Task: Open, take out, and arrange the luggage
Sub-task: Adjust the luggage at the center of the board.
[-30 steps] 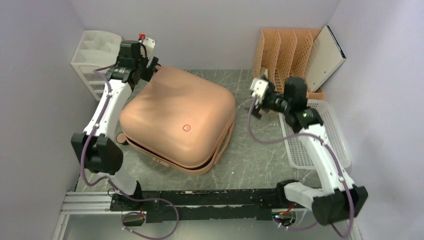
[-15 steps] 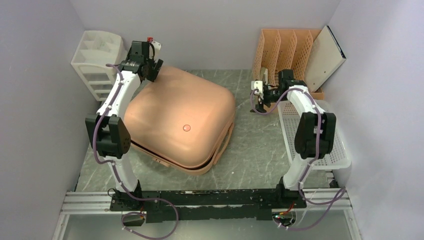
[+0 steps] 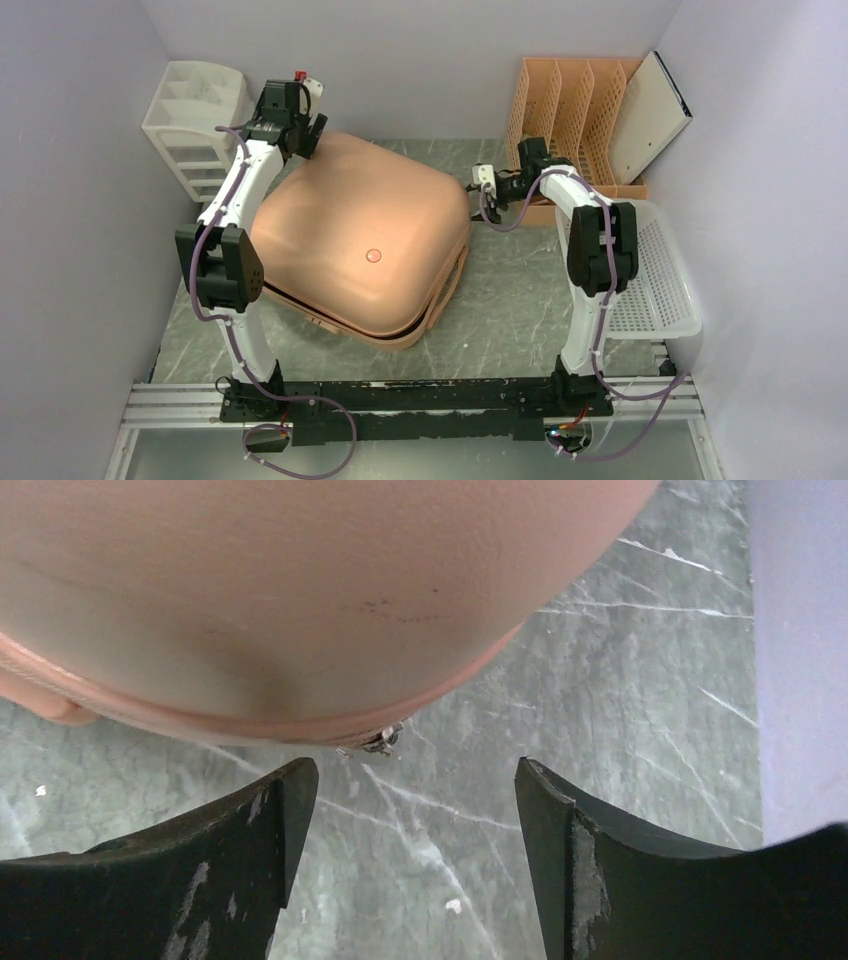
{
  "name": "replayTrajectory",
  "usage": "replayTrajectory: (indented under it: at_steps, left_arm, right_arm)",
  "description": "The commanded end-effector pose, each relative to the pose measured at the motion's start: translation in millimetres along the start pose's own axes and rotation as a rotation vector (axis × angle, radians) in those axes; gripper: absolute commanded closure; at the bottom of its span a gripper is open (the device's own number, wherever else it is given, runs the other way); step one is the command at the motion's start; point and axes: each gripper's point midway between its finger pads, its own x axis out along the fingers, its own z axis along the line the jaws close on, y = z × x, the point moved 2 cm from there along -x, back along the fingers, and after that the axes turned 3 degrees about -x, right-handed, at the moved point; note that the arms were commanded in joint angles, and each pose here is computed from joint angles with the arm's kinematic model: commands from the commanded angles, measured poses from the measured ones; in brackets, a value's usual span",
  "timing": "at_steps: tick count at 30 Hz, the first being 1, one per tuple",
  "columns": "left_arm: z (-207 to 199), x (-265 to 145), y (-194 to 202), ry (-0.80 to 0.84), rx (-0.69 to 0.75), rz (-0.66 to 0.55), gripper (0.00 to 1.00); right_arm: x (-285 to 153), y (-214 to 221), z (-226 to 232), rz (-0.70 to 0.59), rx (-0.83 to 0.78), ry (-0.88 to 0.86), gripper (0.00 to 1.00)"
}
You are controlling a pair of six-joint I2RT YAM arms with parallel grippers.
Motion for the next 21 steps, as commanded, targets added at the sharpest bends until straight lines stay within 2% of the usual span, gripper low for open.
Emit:
replayTrajectory:
  at_steps: [1, 3, 5, 6, 12, 16, 17, 19, 21]
  left_arm:
    - [-32, 12, 26, 0.099, 0.025, 0.071, 0.03]
    - [-35, 13, 29, 0.107, 0.032, 0.078, 0.05]
    - [-39, 14, 33, 0.116, 0.039, 0.086, 0.06]
    - [-40, 14, 34, 0.116, 0.04, 0.089, 0.07]
    - [-41, 11, 33, 0.111, 0.045, 0.079, 0.07]
    - [-42, 11, 34, 0.107, 0.055, 0.079, 0.07]
    - [-42, 12, 35, 0.106, 0.061, 0.083, 0.07]
    - [-44, 14, 39, 0.104, 0.073, 0.093, 0.07]
    - [-46, 17, 42, 0.098, 0.084, 0.099, 0.07]
  right_arm:
    - [12, -10, -14, -0.072, -0.076, -0.003, 0.24]
    - [16, -9, -15, -0.09, -0.077, -0.007, 0.31]
    - [17, -10, -15, -0.109, -0.077, -0.01, 0.46]
    - [18, -11, -13, -0.117, -0.086, -0.019, 0.49]
    - [17, -18, 9, -0.166, -0.109, -0.093, 0.44]
    - [13, -23, 20, -0.168, -0.14, -0.124, 0.46]
    - [13, -22, 24, -0.165, -0.133, -0.125, 0.5]
    - [12, -23, 23, -0.16, -0.131, -0.102, 0.69]
    - [12, -24, 20, -0.158, -0.13, -0.073, 0.74]
